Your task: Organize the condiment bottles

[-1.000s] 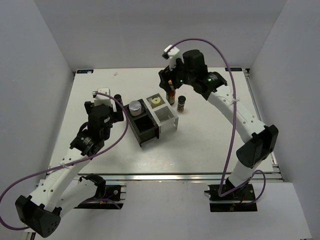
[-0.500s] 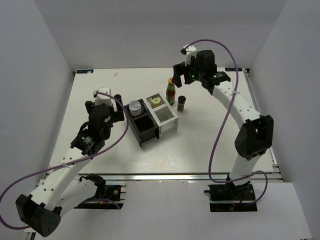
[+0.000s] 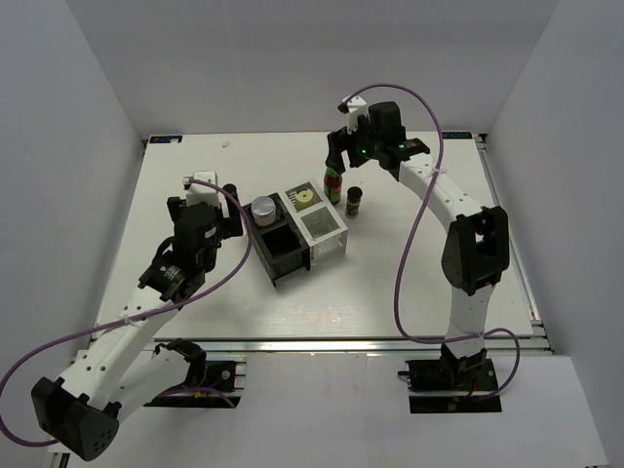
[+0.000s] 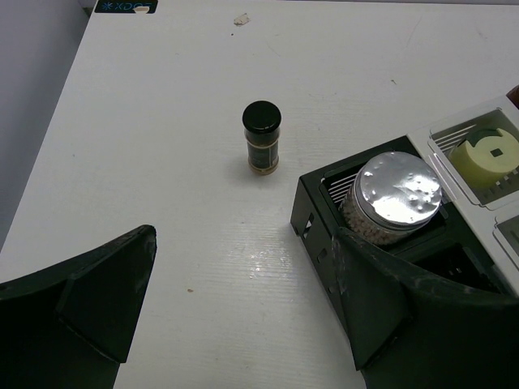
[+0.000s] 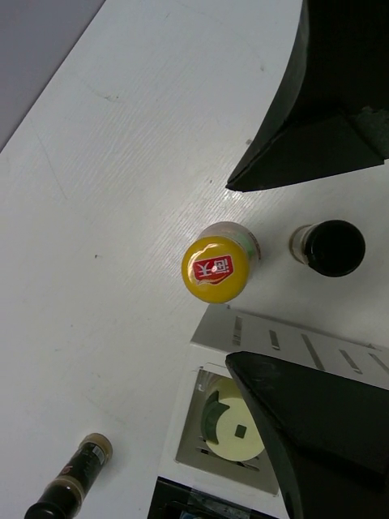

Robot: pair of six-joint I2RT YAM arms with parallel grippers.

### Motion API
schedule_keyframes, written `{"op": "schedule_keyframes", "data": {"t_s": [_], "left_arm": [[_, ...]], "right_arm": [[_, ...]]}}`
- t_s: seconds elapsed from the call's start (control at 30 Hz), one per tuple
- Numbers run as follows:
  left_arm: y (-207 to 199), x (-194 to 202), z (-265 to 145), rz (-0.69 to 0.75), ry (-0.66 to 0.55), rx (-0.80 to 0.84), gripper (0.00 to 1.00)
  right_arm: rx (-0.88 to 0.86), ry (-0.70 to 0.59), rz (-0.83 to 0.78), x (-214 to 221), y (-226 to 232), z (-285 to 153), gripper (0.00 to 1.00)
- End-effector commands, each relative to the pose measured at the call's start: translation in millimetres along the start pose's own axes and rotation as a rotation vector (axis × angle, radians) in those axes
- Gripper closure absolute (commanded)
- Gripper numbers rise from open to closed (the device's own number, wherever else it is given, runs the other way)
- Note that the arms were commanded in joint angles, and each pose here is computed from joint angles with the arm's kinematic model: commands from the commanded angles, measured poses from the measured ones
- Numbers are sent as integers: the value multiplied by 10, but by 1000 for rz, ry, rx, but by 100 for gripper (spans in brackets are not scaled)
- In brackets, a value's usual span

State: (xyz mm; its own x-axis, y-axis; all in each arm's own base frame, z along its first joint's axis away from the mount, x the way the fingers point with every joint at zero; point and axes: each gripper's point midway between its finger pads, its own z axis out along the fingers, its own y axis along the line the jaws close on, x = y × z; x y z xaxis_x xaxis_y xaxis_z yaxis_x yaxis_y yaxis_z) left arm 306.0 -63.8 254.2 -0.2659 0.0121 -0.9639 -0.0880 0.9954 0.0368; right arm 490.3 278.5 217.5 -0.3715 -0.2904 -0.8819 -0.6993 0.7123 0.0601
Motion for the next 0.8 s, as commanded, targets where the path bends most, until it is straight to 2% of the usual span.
{"op": "schedule_keyframes", "data": {"t_s": [0.0, 0.43, 0.6, 0.77], "left_arm": [[12, -28, 2, -3, -12, -2, 2], [19, -5, 10, 2, -6, -7, 2], [20, -8, 11, 2, -6, -9, 2], [22, -12, 12, 1, -8, -10, 2]], "right_arm": [[-31, -81, -44, -291, 32, 32, 16], [-15, -67, -37, -179, -36, 192, 25], [-29, -58, -34, -114, 12, 247, 34], [-28, -46, -28, -63, 32, 285, 35]]}}
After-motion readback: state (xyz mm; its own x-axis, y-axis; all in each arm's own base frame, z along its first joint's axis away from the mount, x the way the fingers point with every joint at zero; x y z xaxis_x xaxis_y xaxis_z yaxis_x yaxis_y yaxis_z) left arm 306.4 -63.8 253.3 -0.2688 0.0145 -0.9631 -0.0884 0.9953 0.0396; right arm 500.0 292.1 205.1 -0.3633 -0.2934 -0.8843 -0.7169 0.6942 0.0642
